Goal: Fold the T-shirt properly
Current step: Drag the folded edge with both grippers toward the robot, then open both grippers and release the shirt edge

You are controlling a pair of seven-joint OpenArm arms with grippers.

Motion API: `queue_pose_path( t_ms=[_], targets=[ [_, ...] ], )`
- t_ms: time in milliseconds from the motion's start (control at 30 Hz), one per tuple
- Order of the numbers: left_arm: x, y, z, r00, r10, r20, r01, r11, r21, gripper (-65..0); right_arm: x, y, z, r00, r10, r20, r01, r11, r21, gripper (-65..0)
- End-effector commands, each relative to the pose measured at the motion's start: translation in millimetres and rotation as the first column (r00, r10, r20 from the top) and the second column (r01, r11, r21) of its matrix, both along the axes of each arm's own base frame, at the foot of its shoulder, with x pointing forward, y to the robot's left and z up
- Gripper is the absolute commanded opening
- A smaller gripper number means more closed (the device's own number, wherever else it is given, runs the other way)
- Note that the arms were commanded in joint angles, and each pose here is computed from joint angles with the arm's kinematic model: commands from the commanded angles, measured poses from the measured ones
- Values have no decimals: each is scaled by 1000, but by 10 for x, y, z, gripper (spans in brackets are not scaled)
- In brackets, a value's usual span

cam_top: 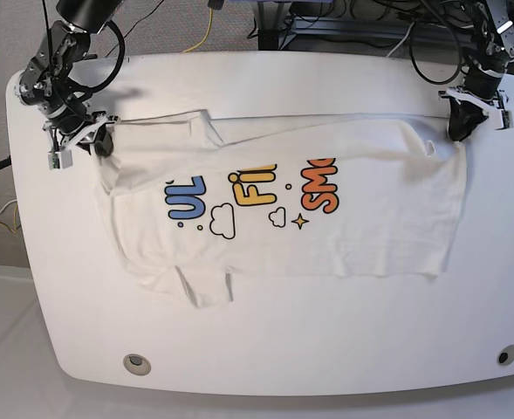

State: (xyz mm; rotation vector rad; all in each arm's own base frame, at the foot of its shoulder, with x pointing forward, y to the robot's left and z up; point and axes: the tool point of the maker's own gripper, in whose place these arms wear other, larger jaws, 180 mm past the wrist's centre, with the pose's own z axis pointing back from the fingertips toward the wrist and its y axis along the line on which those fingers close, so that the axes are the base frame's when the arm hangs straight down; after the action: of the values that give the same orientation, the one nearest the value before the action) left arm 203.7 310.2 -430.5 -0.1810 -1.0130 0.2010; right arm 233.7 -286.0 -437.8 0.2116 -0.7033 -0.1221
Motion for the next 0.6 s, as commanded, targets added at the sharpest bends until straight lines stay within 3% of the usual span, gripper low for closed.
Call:
queue_pose_path(
  t_ms=[0, 567],
  targets=[
    [-417, -19, -407, 971, -28, -239, 41, 998, 49, -601, -382, -167, -195, 983, -8, -183, -6, 997, -79, -557],
    [-440, -120, -444, 971, -26, -238, 33, 999, 26, -601, -676, -306, -202, 975, -59, -214, 36, 993, -109, -557]
  ],
)
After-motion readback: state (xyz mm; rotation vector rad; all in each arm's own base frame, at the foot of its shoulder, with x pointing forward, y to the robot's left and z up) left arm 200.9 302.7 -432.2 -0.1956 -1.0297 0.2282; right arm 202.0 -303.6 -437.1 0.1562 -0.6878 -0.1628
